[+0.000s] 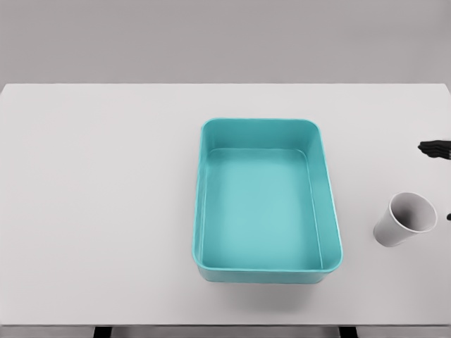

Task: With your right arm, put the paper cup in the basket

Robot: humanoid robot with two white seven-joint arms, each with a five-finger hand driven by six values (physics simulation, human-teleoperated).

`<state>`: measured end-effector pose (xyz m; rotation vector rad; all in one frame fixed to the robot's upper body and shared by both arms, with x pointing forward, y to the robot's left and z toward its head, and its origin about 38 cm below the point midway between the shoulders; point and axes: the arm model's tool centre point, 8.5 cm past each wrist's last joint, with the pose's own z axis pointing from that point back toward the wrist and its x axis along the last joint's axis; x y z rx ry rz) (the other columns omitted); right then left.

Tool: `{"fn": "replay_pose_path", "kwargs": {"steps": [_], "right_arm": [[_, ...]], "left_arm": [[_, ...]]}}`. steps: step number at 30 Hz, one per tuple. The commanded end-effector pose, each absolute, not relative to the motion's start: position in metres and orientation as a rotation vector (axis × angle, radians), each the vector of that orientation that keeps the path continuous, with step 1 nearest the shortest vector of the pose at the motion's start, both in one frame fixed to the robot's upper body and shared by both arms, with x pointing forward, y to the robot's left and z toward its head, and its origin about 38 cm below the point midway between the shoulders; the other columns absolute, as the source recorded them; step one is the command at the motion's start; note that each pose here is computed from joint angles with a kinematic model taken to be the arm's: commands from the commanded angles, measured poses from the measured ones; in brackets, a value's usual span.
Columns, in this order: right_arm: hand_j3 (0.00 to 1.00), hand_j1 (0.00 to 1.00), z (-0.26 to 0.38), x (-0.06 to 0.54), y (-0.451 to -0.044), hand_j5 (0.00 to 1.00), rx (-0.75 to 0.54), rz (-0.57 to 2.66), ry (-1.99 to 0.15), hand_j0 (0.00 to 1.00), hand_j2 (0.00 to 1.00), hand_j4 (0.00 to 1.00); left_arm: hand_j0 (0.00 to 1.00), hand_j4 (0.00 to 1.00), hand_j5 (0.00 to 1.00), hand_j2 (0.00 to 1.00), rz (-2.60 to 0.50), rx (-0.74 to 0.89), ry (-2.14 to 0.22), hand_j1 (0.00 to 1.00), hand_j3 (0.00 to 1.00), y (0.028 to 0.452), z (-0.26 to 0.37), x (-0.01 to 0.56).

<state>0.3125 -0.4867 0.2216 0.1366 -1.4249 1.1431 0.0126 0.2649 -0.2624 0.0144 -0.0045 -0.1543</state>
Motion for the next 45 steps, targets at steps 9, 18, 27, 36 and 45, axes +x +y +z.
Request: {"fn": "replay_pose_path", "kwargs": {"steps": [9, 18, 27, 36, 45], "right_arm": [[1.0, 1.0, 0.199, 0.299, -0.488, 1.0, 0.17, 1.117, -1.37, 1.0, 1.0, 1.0], [1.0, 1.0, 0.184, 0.298, -0.483, 1.0, 0.15, 1.096, -1.384, 1.0, 1.0, 1.0], [1.0, 1.0, 0.17, 0.293, -0.476, 1.0, 0.175, 1.077, -1.388, 1.0, 1.0, 1.0], [1.0, 1.0, 0.162, 0.289, -0.473, 1.0, 0.185, 1.083, -1.375, 1.0, 1.0, 1.0], [1.0, 1.0, 0.159, 0.29, -0.469, 1.0, 0.187, 1.053, -1.405, 1.0, 1.0, 1.0]], "left_arm": [[1.0, 1.0, 1.0, 1.0, -0.154, 0.014, -0.004, 1.0, 1.0, 0.265, -0.262, 0.013], [1.0, 1.0, 1.0, 1.0, -0.154, 0.014, -0.003, 1.0, 1.0, 0.265, -0.262, 0.012], [1.0, 1.0, 1.0, 1.0, -0.154, 0.014, -0.004, 1.0, 1.0, 0.265, -0.262, 0.013], [1.0, 1.0, 1.0, 1.0, -0.154, 0.014, -0.003, 1.0, 1.0, 0.265, -0.262, 0.012], [1.0, 1.0, 1.0, 1.0, -0.154, 0.014, -0.004, 1.0, 1.0, 0.265, -0.262, 0.013]]}}
